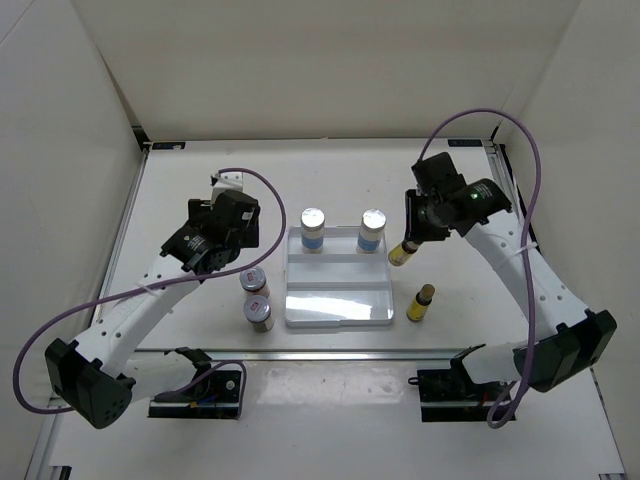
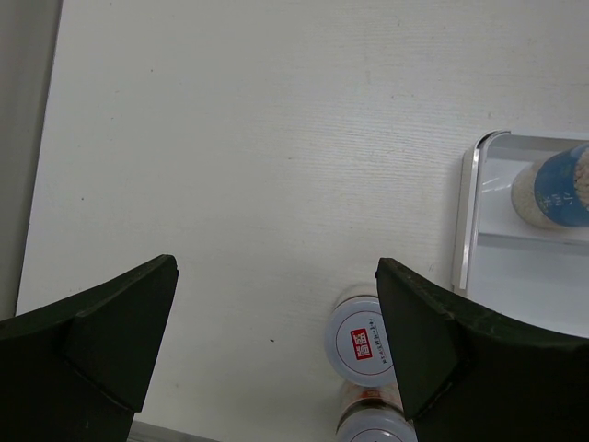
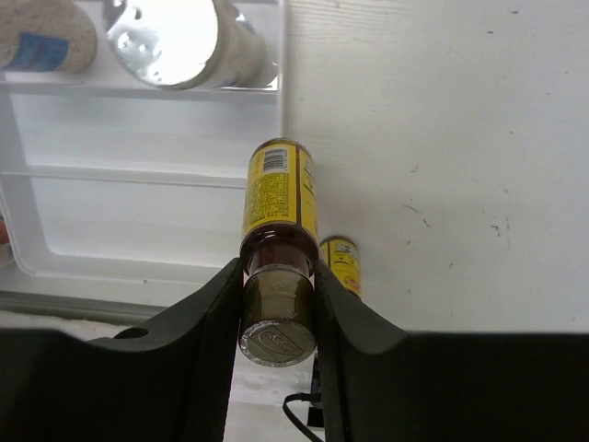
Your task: Organize the condiment bottles
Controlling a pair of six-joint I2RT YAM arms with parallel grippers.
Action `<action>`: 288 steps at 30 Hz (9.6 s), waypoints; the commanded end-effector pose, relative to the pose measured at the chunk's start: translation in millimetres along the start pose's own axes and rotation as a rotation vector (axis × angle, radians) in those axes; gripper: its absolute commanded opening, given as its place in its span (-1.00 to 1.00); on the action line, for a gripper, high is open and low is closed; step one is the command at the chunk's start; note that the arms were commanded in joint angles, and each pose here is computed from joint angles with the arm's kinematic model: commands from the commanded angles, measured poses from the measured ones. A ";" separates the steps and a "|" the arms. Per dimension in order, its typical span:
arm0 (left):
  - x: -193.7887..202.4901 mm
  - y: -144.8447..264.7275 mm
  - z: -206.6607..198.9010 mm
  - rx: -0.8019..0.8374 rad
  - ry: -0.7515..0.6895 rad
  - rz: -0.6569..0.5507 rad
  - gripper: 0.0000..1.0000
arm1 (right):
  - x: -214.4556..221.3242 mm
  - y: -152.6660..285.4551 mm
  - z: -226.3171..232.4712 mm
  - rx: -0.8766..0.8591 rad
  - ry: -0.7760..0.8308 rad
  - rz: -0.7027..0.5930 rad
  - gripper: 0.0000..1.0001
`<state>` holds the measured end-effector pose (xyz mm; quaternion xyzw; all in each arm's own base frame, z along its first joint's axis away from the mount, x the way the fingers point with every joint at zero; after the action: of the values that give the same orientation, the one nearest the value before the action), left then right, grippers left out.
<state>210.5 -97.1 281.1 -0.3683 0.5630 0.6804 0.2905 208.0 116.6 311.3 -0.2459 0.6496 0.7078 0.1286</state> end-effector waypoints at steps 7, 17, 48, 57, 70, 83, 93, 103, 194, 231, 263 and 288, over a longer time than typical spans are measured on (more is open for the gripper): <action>-1.3 0.0 0.6 -0.006 0.018 -0.014 1.00 | -5.8 -19.7 40.0 -0.076 0.074 0.015 -1.00; 0.7 -7.3 -6.4 0.000 -0.002 0.017 1.00 | -8.8 -63.1 51.2 -0.091 0.084 0.032 -1.00; -1.2 -7.9 -12.3 0.051 -0.020 0.040 1.00 | 92.0 -9.7 -5.7 0.175 -0.170 0.116 0.67; -0.2 -10.0 -13.5 0.047 -0.025 0.047 1.00 | 97.8 -20.4 -3.7 0.201 -0.180 0.188 0.24; -2.1 -5.4 -12.5 0.072 -0.014 0.040 1.00 | 93.1 -27.2 4.3 0.262 -0.150 0.200 -0.65; -5.9 10.4 -0.8 0.092 0.021 -0.004 1.00 | 32.7 67.8 58.9 0.033 -0.004 -0.053 -1.00; -5.8 22.1 8.9 0.108 0.059 -0.041 1.00 | -20.9 57.4 134.9 -0.095 0.142 -0.150 -1.00; -4.7 16.8 7.3 0.077 0.046 -0.034 1.00 | -29.5 -30.9 184.0 -0.073 0.289 -0.070 -1.00; -16.4 70.5 -34.6 0.513 0.095 0.250 -0.78 | 105.2 56.2 -19.5 0.353 0.046 -0.263 1.00; 86.0 21.0 -142.1 0.439 -0.088 0.470 0.25 | 103.6 46.9 -14.1 0.385 0.085 -0.224 1.00; 107.2 43.3 -17.4 0.217 0.316 0.473 1.00 | 102.3 46.4 -12.3 0.370 0.093 -0.226 1.00; 49.2 68.0 -17.2 0.480 0.385 0.438 -0.79 | 103.3 49.4 -14.6 0.360 0.083 -0.239 1.00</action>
<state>125.5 -125.6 216.9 -0.2390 0.7866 0.5671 0.0499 100.7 88.0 297.7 -0.3192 0.7326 0.5592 0.2206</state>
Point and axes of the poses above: each gripper's point midway between its finger pads, its own y axis back along the fingers, its own z axis along the line the jaws close on, x = y × z, the point moved 10 cm from there along y, back along the fingers, and after that the axes turned 6 degrees about y, right-handed, at the moved point
